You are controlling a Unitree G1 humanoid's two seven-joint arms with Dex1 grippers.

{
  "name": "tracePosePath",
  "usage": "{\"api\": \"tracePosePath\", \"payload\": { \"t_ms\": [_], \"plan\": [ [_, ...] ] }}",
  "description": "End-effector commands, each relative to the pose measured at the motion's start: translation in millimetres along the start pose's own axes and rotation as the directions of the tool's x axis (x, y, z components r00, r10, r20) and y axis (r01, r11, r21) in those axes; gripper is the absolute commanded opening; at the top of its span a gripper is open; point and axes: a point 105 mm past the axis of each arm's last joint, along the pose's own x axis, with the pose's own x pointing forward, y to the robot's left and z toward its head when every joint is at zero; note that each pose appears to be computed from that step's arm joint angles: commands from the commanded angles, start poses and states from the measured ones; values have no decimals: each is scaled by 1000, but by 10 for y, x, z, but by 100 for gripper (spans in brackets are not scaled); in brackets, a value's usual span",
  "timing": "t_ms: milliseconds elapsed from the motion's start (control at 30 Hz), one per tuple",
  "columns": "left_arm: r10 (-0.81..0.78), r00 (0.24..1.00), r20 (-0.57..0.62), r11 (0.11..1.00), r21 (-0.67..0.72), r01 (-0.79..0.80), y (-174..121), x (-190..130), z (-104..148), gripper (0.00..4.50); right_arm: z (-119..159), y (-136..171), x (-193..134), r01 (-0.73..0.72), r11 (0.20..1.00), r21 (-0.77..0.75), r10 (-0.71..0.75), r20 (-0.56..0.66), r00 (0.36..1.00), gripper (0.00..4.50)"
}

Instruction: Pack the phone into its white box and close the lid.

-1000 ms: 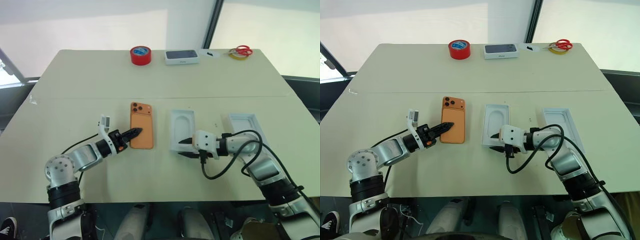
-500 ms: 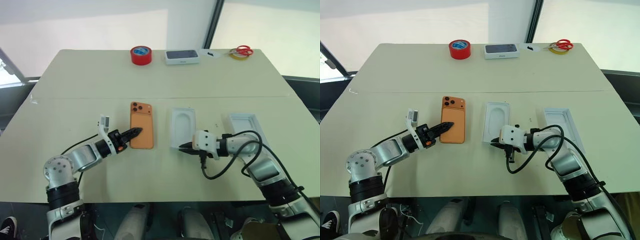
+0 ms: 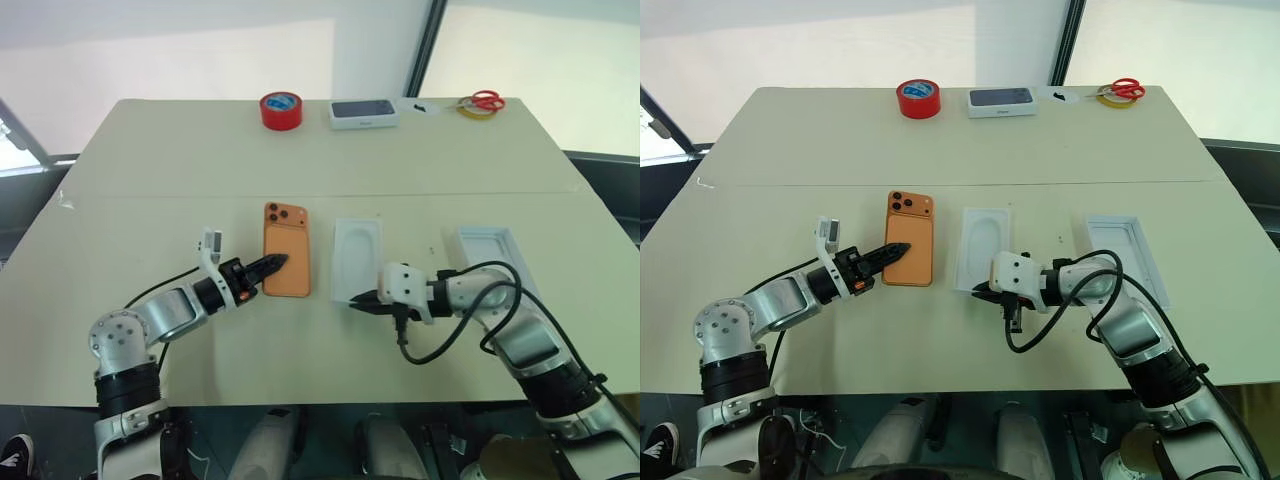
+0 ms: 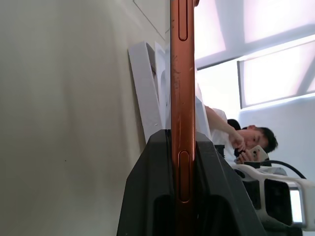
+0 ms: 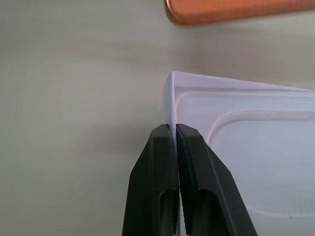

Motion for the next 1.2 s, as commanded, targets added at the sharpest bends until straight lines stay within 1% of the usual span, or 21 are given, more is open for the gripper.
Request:
{"api": "tracePosePath", "payload": {
  "t_ms": [33, 133, 200, 233, 300, 333, 367, 400, 433, 467, 500, 533, 567, 633, 733, 933, 1000, 1067, 1100, 1167, 1200],
  "plan": [
    [-95, 995, 21, 995, 40, 94, -237, 56, 88, 0, 143, 53, 83, 2, 1000, -29, -1, 39, 999, 17],
    [-129, 992, 2, 990, 50, 129, -307, 103, 46, 0, 150, 58, 118, 3, 999, -36, -2, 37, 999, 17],
    [-133, 991, -16, 990, 47, 134, -312, 141, 3, 0, 202, 65, 117, -19, 1000, 14, 18, 65, 998, 17],
    [-129, 991, -21, 990, 46, 130, -302, 162, -13, 0, 227, 75, 105, -39, 998, 48, 36, 79, 996, 40],
    [-126, 992, -29, 991, 48, 127, -291, 198, -35, 0, 272, 79, 73, -56, 996, 71, 49, 98, 994, 98],
    [-126, 992, -32, 991, 48, 128, -290, 214, -44, 0, 293, 76, 56, -55, 996, 70, 48, 104, 993, 143],
    [-132, 990, -39, 990, 40, 134, -297, 251, -64, 0, 346, 27, -25, -38, 996, 86, 26, 136, 990, 201],
    [-137, 990, -44, 990, 35, 138, -302, 277, -78, 0, 383, -7, -84, -27, 995, 98, 11, 159, 987, 247],
    [-139, 989, -51, 989, 37, 141, -306, 300, -93, 0, 399, -41, -145, -13, 995, 100, -5, 171, 985, 308],
    [-138, 989, -56, 989, 42, 141, -304, 319, -105, 0, 400, -66, -194, -2, 995, 102, -16, 175, 984, 348],
    [-133, 989, -64, 990, 45, 136, -296, 337, -119, 0, 385, -87, -239, 7, 994, 105, -25, 171, 985, 414],
    [-137, 988, -75, 989, 41, 141, -295, 364, -140, 0, 328, -131, -314, 25, 993, 115, -43, 151, 988, 448],
    [-137, 986, -90, 989, 39, 141, -288, 399, -165, 0, 210, -201, -416, 60, 992, 109, -71, 103, 992, 448],
    [-137, 985, -108, 990, 32, 141, -277, 442, -193, 0, 56, -311, -557, 118, 988, 97, -122, 41, 992, 448],
    [-141, 983, -114, 989, 17, 144, -265, 469, -214, 0, -91, -445, -698, 185, 977, 103, -187, 16, 982, 448],
    [-123, 983, -137, 992, -19, 122, -175, 500, -333, 0, -249, -501, -771, 221, 972, 75, -220, -23, 975, 448],
    [-132, 982, -137, 991, -38, 128, -179, 517, -353, 96, -251, -494, -759, 220, 973, 72, -219, -20, 975, 450],
    [-99, 985, -145, 995, -11, 98, -152, 522, -363, 166, -242, -499, -751, 222, 972, 72, -222, -15, 975, 450],
    [-83, 985, -150, 996, 8, 85, -145, 515, -364, 227, -241, -501, -749, 223, 972, 69, -222, -16, 975, 450],
    [-80, 984, -159, 996, 23, 85, -162, 479, -354, 311, -238, -507, -747, 224, 972, 65, -224, -16, 975, 450],
    [-87, 983, -160, 995, 28, 93, -185, 450, -336, 311, -238, -514, -748, 227, 972, 66, -227, -16, 974, 450]
  ]
}}
